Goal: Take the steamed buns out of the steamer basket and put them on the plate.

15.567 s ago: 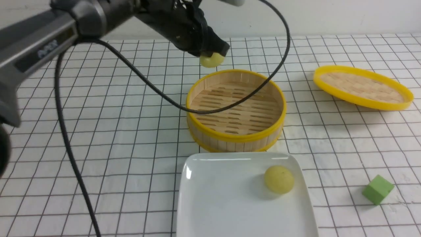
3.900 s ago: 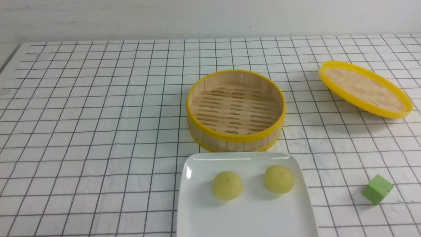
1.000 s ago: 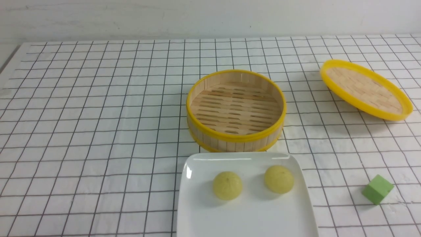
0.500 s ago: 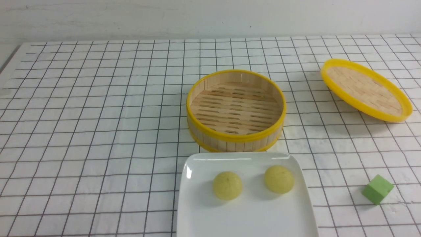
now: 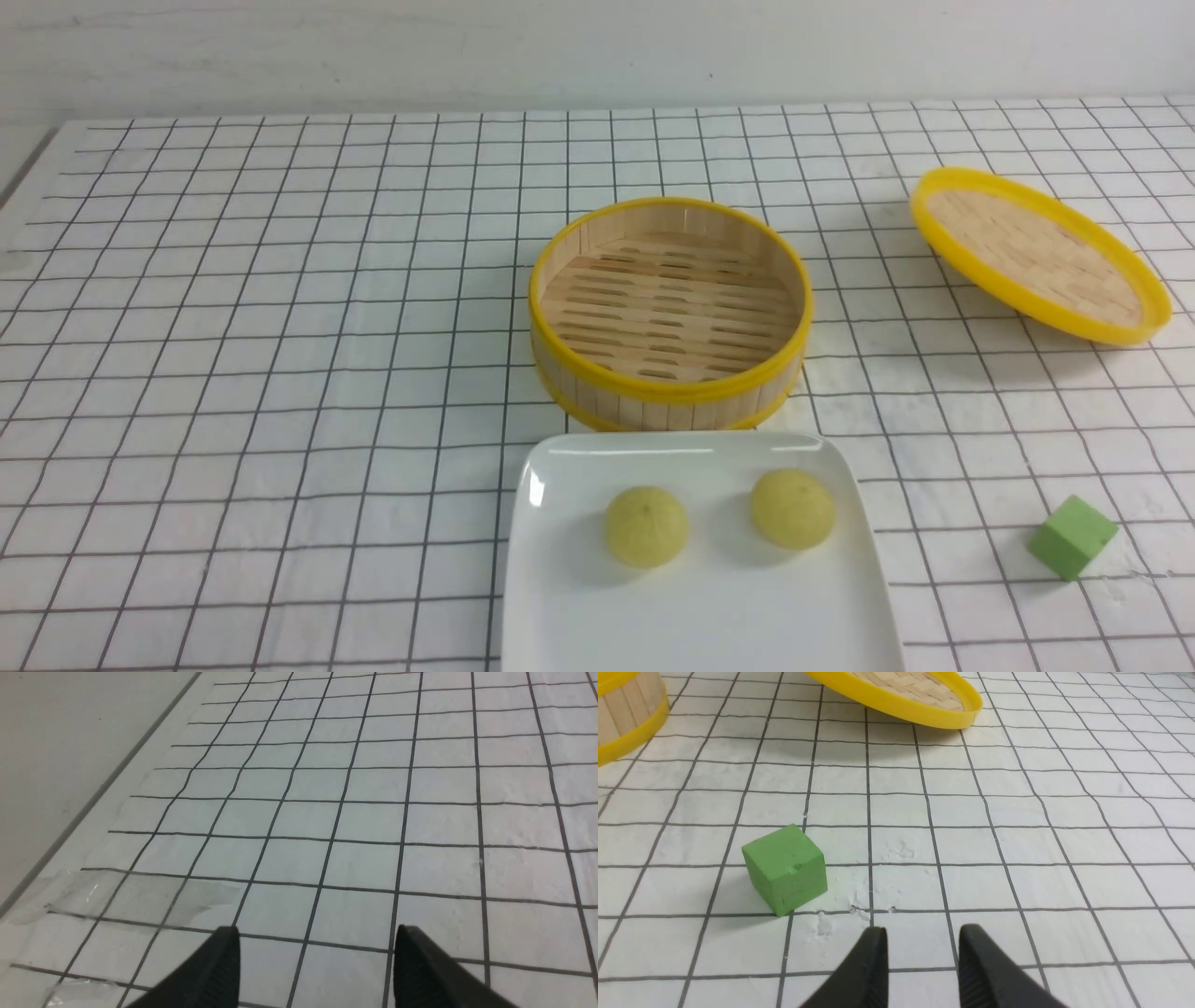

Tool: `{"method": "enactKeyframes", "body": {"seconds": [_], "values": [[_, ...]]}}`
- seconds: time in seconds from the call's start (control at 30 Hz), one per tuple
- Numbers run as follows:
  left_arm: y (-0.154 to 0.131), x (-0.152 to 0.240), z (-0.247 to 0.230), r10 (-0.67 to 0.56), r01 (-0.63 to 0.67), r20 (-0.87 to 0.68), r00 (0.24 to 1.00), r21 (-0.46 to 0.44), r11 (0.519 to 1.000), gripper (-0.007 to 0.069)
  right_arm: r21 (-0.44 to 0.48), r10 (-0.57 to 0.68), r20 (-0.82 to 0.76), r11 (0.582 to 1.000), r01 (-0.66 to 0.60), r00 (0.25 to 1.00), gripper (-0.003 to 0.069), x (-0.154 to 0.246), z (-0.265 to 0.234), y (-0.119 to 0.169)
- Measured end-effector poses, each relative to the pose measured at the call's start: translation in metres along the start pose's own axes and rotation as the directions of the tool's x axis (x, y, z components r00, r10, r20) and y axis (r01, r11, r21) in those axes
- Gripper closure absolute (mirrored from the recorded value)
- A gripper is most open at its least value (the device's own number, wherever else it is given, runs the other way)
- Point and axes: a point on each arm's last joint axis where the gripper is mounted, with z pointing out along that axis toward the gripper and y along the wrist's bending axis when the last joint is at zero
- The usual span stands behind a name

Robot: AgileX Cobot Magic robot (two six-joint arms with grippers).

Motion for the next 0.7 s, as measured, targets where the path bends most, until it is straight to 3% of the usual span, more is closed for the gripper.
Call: {"method": "enactKeyframes", "body": {"seconds": [0.37,0.7], "values": [[-0.0002,0.0001,0.0,-0.004,0.004,-0.001,1.0,0.002,1.0,0.0179,0.0,0.0,0.0,1.0,0.0,1.0,0.0419,0.0,0.0,0.0],[-0.0088,-0.0034,0.001,-0.163,0.157,0.051,0.985,0.099,0.983,0.0179,0.0,0.0,0.0,1.0,0.0,1.0,0.0419,0.0,0.0,0.0]]}}
